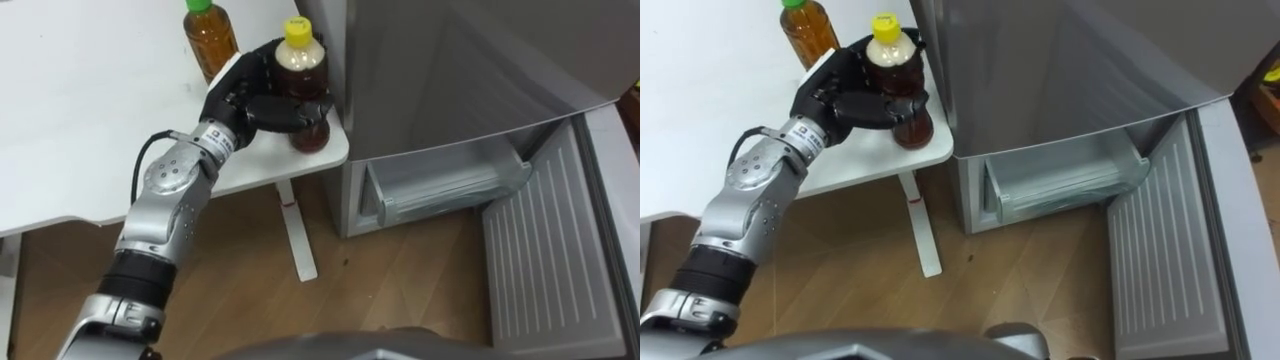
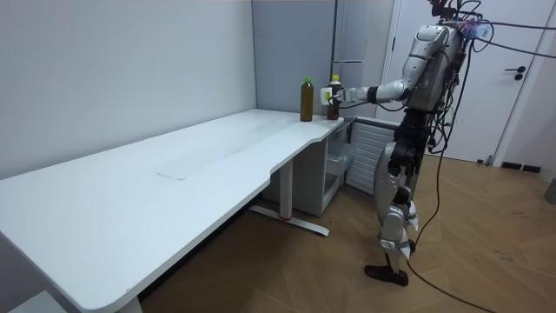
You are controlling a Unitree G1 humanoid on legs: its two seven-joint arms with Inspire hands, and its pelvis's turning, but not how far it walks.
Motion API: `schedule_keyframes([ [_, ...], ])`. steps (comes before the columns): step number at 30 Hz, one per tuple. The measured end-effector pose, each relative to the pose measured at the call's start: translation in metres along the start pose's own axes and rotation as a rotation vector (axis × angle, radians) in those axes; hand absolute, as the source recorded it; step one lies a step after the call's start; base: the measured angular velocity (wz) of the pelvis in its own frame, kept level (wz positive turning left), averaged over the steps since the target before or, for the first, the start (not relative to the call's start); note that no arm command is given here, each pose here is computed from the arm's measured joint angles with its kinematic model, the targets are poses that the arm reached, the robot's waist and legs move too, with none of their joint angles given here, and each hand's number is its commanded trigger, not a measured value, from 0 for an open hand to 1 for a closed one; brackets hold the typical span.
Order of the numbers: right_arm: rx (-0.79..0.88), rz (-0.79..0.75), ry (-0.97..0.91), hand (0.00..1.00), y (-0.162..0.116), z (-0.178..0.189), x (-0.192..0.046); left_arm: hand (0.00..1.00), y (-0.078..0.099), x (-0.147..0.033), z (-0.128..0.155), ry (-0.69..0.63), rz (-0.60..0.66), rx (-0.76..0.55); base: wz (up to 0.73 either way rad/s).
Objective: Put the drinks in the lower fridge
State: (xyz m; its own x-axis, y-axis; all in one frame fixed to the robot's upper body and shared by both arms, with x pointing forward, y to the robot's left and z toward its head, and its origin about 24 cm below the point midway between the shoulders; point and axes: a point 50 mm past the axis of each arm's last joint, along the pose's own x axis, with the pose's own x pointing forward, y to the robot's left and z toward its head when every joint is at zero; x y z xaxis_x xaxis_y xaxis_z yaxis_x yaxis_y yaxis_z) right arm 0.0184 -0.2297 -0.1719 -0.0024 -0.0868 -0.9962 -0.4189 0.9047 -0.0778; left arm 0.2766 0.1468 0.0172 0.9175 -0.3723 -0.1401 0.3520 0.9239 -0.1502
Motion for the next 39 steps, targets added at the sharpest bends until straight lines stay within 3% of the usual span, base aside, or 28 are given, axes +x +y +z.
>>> schedule_keyframes([
  [24,0.021,-0.009,-0.04,0.0,-0.002,0.008,-0.001,1.0,0.001,0.0,0.0,0.013,0.012,-0.019,0.0],
  [29,0.001,-0.04,-0.109,0.0,-0.013,0.031,-0.004,1.0,-0.007,0.003,0.01,-0.04,-0.012,-0.03,0.0],
  [35,-0.058,-0.041,-0.106,0.0,-0.014,0.032,-0.004,1.0,-0.019,0.004,0.023,-0.104,-0.057,-0.023,0.12],
  [39,-0.177,-0.033,-0.139,0.0,-0.018,0.044,-0.008,1.0,-0.026,0.005,0.022,-0.111,-0.075,-0.056,0.07],
])
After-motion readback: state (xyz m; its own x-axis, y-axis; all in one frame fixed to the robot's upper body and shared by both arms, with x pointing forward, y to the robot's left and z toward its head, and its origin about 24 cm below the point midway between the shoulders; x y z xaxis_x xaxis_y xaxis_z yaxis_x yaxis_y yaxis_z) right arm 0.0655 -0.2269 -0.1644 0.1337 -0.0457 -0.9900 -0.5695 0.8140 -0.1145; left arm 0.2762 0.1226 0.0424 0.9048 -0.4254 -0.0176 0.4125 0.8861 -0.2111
